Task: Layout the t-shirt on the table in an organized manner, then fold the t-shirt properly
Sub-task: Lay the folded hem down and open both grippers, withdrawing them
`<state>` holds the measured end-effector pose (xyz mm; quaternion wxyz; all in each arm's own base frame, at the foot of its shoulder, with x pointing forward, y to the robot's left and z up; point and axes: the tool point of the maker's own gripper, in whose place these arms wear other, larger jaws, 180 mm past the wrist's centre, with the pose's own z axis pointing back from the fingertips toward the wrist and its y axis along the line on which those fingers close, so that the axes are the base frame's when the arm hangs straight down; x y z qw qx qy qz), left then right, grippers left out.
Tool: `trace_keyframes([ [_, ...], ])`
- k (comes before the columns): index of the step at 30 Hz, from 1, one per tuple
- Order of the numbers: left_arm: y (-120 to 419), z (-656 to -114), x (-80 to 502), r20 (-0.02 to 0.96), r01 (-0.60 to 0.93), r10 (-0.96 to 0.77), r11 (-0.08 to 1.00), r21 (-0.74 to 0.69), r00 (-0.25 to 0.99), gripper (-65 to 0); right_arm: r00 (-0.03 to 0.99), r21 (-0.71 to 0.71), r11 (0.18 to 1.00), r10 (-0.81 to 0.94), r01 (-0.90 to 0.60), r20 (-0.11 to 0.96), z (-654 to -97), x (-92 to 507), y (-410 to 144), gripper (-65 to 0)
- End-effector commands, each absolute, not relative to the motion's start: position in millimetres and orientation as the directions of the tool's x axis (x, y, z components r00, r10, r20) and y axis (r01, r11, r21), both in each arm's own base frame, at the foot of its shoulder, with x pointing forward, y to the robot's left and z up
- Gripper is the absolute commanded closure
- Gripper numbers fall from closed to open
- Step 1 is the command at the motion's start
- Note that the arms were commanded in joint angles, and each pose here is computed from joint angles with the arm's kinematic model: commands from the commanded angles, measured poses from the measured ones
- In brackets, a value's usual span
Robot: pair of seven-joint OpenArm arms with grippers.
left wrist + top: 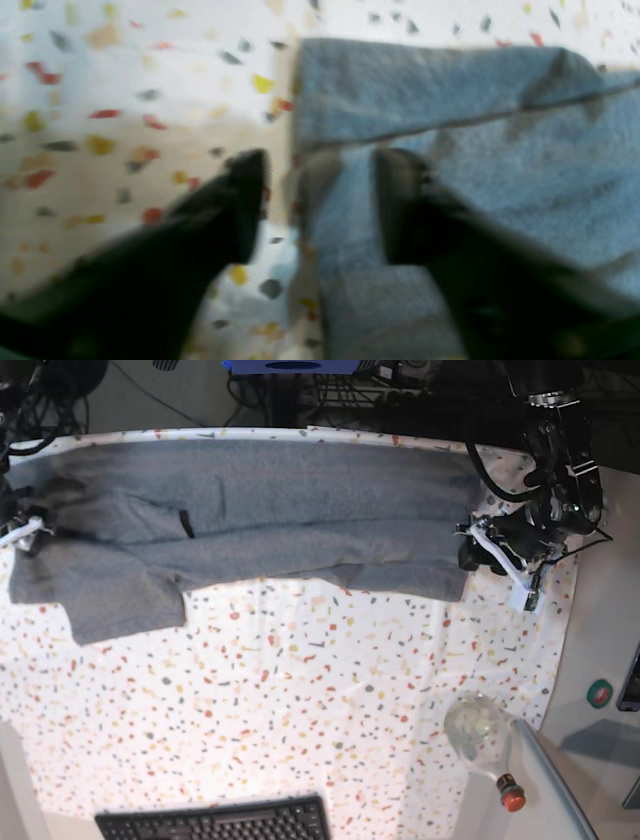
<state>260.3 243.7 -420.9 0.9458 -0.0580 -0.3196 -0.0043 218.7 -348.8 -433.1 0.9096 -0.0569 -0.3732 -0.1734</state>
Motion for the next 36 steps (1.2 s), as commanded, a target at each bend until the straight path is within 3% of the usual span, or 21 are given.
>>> trace_keyframes([
  [1,256,-402,273,0.66,0.025,0.05,0.994,-0.103,0.75,-41.3,0.597,0.019,0.929,-0.254,0.371,0.761,-406,230,-358,-35.0],
  [3,271,-391,275,0.694,-0.041,0.142,0.986,-0.159,0.706,-44.9,0.556,0.015,0.928,-0.235,0.372,0.797,-386,236,-358,-35.1],
  [7,300,-370,260,0.741,-0.111,0.29,0.953,-0.282,0.605,-45.7,0.553,-0.002,0.972,-0.132,0.234,0.823,-369,282,-330,-35.1],
  [10,321,-365,235,0.751,-0.134,0.295,0.954,-0.27,0.59,-45.6,0.623,0.017,0.987,-0.113,0.158,0.774,-387,319,-314,-35.1],
  [13,340,-372,202,0.734,-0.168,0.285,0.958,-0.231,0.617,-44.4,0.672,0.074,0.981,-0.179,0.182,0.718,-411,351,-319,-35.1],
  [16,357,-375,168,0.718,-0.196,0.274,0.962,-0.192,0.64,-30.8,0.713,0.103,0.975,-0.213,0.195,0.668,-428,369,-322,-35.3],
  [19,377,-375,137,0.698,-0.264,0.295,0.952,-0.156,0.652,-2.5,0.743,0.108,0.981,-0.191,0.159,0.642,-438,384,-308,-35.3],
  [20,381,-374,130,0.695,-0.279,0.3,0.949,-0.147,0.654,0.0,0.738,0.106,0.983,-0.181,0.147,0.65,-439,389,-304,-35.3],
  [36,386,-375,118,0.683,-0.296,0.305,0.946,-0.134,0.663,0.0,0.734,0.091,0.99,-0.142,0.109,0.664,-475,399,-288,-34.8],
])
